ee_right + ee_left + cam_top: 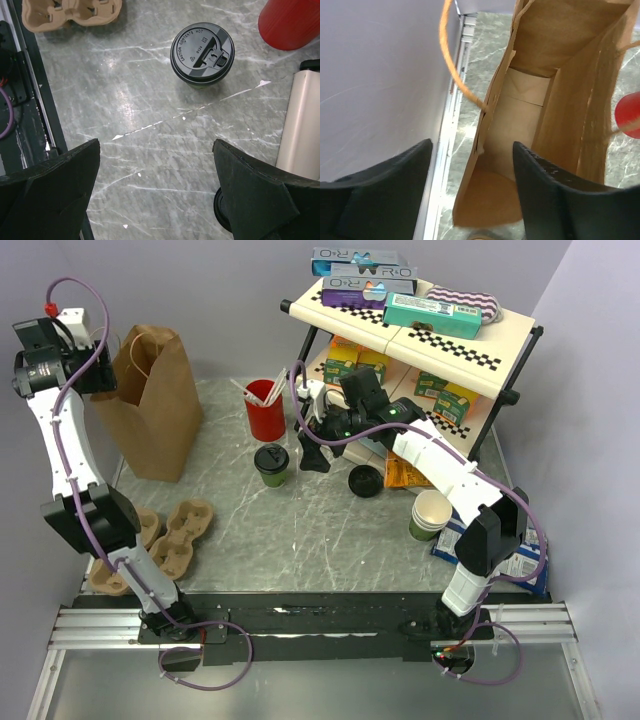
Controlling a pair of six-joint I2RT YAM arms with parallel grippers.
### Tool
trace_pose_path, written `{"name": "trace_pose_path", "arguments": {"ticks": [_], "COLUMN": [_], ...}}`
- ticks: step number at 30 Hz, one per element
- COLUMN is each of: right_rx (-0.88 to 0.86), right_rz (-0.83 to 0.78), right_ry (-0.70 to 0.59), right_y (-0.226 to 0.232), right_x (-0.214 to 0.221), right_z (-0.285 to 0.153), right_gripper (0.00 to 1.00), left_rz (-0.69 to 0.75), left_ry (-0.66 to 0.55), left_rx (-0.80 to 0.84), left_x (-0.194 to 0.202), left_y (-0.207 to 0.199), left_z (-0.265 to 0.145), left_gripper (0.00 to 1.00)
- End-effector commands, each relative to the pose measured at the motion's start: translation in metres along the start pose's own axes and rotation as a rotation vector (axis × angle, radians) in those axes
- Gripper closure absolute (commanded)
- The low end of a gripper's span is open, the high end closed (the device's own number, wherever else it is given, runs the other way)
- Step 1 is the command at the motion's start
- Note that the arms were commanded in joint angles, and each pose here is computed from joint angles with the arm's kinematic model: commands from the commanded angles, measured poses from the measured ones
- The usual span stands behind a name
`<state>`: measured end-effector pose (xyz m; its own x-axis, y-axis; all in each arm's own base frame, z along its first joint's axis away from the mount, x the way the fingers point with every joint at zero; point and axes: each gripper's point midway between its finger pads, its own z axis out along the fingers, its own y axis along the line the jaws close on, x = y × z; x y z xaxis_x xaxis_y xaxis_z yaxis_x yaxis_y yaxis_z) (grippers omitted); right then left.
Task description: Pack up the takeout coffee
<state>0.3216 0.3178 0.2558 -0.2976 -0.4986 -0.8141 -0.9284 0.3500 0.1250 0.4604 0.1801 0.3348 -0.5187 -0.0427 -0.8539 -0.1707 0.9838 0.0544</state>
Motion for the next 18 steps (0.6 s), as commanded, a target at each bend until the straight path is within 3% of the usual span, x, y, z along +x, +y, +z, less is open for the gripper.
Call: {"name": "trace_pose_path", "arguments": {"ticks": [1,3,4,8,9,11,15,18], "right_rx": [0.021,0.026,0.028,0.027,0.026,0.028,0.028,0.031], "right_rz": [-0.028,-0.032,-0.035,-0.038,-0.035,-0.037,-0.040,-0.045], "right_ry": [-0.013,-0.014,-0.016,-0.016,-0.013,-0.014,-0.014,-0.018], "right_y": [-0.002,-0.003,-0.004,-0.002,-0.002,-0.002,-0.002,-0.002], "right_x": [-0.007,-0.008,-0.009,-0.007,-0.005,-0.005,-0.004,-0.006], "right_z": [-0.010,-0.011,-0.011,-0.010,-0.010,-0.011,-0.011,-0.012], "right_gripper": [0.00,0.00,0.00,0.00,0.00,0.00,0.00,0.00], "left_rz": [-0.020,-0.012,-0.011,0.008,0.015,0.027,0.054,0.069], "left_ry": [-0.025,-0.021,-0.021,-0.042,-0.045,-0.060,-0.100,-0.148], "left_rx": [0.061,0.082,0.082,0.086,0.088,0.099,0.127,0.134], "left_x": [-0.006,-0.004,-0.004,-0.010,-0.012,-0.016,-0.026,-0.036], "left_y": [-0.006,-0.009,-0.009,-0.010,-0.010,-0.012,-0.018,-0.021], "left_z": [0.014,0.017,0.017,0.012,0.011,0.007,-0.002,-0.014], "left_gripper": [0.38,0.46,0.55,0.67,0.74,0.77,0.99,0.99]}}
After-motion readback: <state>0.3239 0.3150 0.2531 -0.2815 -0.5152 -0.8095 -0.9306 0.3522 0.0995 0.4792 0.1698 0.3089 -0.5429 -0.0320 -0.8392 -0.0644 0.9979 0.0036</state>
